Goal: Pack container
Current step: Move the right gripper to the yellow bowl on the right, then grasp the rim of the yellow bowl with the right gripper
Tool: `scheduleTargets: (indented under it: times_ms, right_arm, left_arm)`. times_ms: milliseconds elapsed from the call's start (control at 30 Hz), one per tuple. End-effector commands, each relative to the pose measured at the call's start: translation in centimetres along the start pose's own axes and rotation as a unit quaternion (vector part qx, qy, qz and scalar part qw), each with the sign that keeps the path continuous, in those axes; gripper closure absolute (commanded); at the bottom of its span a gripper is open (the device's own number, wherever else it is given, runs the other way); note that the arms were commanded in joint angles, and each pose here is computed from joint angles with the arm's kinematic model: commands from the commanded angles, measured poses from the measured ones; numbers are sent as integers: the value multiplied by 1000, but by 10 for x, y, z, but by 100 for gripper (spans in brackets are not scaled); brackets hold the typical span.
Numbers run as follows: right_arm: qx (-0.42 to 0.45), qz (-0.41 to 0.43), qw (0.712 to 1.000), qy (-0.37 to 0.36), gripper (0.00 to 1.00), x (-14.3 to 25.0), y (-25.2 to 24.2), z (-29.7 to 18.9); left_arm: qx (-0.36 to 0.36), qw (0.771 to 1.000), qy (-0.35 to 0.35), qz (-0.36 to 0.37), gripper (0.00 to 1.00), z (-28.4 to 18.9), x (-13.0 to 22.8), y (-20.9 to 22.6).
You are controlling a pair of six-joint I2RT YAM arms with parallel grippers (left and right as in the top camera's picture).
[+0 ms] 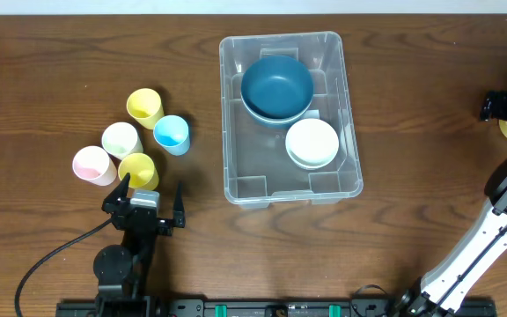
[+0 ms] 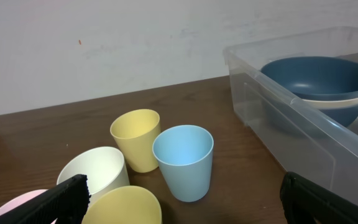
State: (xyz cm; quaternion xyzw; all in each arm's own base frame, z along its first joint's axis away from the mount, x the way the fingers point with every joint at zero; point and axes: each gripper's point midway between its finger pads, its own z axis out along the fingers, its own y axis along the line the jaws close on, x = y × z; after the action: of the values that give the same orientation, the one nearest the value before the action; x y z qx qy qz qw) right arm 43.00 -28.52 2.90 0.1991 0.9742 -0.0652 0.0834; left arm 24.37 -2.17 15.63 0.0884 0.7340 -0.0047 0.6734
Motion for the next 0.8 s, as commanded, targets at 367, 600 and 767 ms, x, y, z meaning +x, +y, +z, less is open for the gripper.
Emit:
scheduleTargets:
  times_ms: [367, 600, 767]
  right_arm:
    - [-31, -12, 999, -2, 22, -1, 9, 10]
    - [-31, -11, 999, -1, 28, 1, 8, 12]
    - [-31, -9, 999, -1, 52, 1, 6, 12]
  left_arm:
    - [8, 1000, 21, 2, 2, 1, 15, -3]
    - [8, 1000, 21, 2, 2, 1, 15, -3]
    - [8, 1000, 21, 2, 2, 1, 15, -3]
